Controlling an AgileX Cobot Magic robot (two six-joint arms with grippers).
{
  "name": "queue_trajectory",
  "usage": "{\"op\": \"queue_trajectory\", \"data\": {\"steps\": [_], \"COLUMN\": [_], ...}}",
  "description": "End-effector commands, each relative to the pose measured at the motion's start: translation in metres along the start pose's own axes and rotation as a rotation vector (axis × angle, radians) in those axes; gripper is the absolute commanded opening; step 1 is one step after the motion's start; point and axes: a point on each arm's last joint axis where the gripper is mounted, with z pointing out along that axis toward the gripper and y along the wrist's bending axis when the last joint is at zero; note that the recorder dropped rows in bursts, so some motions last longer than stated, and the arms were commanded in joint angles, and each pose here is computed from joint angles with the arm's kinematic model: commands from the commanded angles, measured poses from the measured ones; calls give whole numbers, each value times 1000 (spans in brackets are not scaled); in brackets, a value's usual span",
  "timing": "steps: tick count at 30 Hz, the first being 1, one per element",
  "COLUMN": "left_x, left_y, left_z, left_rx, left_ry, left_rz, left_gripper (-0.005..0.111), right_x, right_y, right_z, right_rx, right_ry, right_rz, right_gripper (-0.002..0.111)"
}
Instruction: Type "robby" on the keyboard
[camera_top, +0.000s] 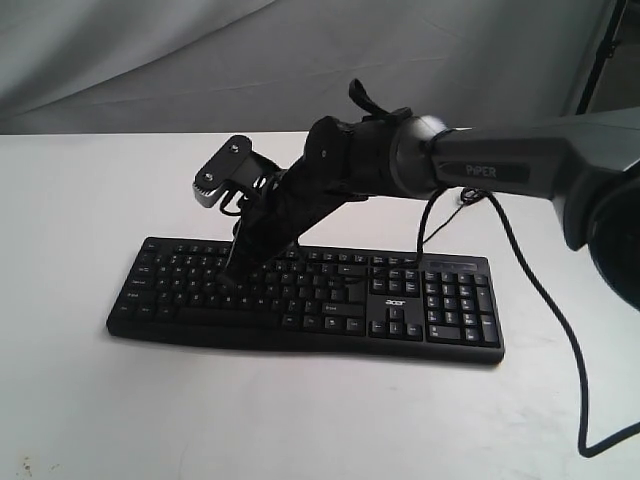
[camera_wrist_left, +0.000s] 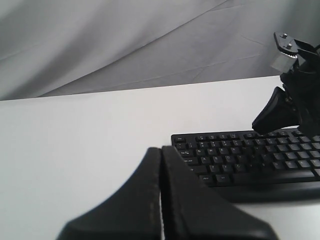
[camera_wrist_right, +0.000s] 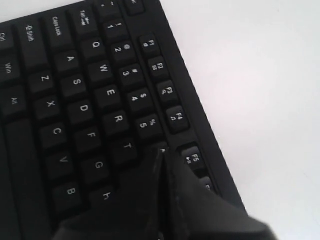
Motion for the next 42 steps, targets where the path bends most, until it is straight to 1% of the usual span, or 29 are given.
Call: {"op": "queue_trajectory", "data": {"steps": [1,10,28,33,38,42], "left_x": [1,1,1,1,1,1], "left_y": [0,0,0,0,0,0], "left_z": [0,0,0,0,0,0], "left_rx": [5,5,5,5,5,5], "left_ry": [-5,-5,-5,-5,-5,-5], "left_rz": [3,3,3,3,3,3], "left_gripper": [0,0,0,0,0,0], "right_x": [-1,10,4,-9,-28,-35], "right_y": [-3,1,7,6,7,6], "right_z": [-2,13,12,-7,-40,-65], "right_rx": [-10,-41,-37,-21,-3,43], "right_ry": [-6,32,9,-30,-73,-68], "right_rz": [1,7,-4,-13,-33,-45], "right_gripper": [0,0,0,0,0,0]}}
